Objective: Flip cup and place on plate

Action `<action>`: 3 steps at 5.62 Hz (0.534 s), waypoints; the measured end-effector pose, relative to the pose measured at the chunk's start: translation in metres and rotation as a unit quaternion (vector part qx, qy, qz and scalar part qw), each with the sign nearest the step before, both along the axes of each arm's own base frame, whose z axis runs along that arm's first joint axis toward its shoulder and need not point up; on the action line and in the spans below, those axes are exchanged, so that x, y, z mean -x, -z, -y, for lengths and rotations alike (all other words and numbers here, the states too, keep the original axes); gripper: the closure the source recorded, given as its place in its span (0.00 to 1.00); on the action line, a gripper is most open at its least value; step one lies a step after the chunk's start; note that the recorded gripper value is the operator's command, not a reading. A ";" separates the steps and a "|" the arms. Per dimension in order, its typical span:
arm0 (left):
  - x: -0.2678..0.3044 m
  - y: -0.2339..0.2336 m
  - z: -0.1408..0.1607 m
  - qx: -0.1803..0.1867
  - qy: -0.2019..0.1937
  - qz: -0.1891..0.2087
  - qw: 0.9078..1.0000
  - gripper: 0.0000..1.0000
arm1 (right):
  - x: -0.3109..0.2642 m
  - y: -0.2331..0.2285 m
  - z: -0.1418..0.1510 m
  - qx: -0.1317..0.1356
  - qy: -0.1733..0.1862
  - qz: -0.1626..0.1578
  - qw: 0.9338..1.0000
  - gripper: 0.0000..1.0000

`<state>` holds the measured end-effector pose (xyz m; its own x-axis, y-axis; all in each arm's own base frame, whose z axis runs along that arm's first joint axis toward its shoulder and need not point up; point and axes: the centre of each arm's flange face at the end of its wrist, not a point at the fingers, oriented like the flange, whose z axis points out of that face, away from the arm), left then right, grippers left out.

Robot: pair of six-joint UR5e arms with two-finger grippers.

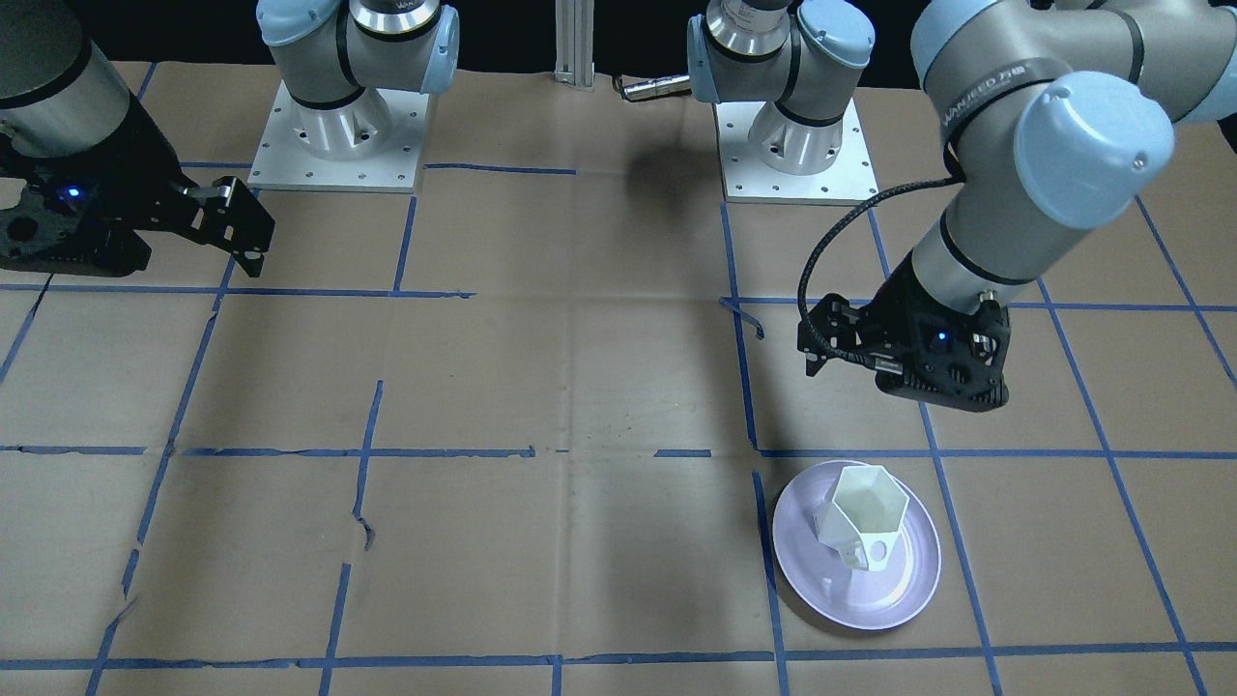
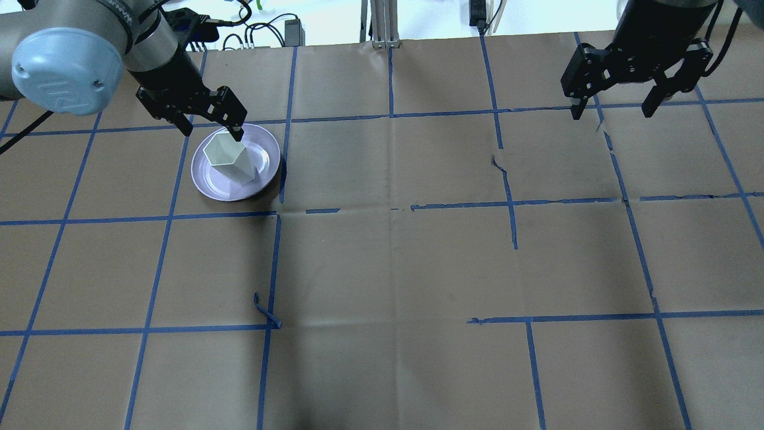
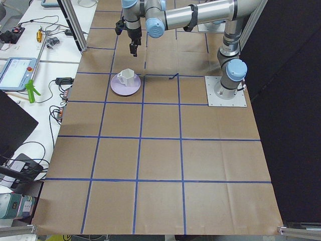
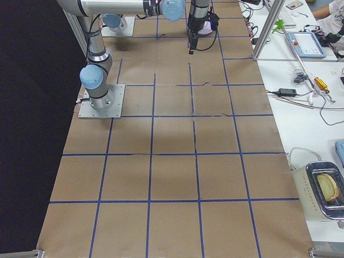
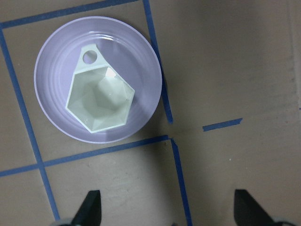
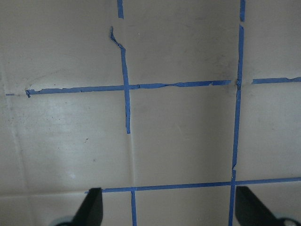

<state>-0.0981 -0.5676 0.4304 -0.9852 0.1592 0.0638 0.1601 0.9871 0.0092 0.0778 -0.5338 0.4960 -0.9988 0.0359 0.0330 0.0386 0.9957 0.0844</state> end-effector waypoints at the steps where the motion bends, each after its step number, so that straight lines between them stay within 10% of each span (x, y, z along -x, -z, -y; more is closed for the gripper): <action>1: 0.013 -0.030 -0.021 -0.002 -0.016 0.000 1.000 0.02 | 0.000 0.000 0.000 0.000 0.000 0.000 1.000 0.00; 3: 0.034 -0.056 -0.045 -0.005 -0.039 0.007 0.999 0.02 | 0.000 0.000 0.000 0.000 0.000 0.000 1.000 0.00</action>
<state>-0.1320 -0.5226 0.4860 -0.9954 0.0814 0.0504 0.0825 0.9964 0.0214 0.0778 -0.5338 0.4960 -0.9988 0.0359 0.0330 0.0386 0.9957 0.0843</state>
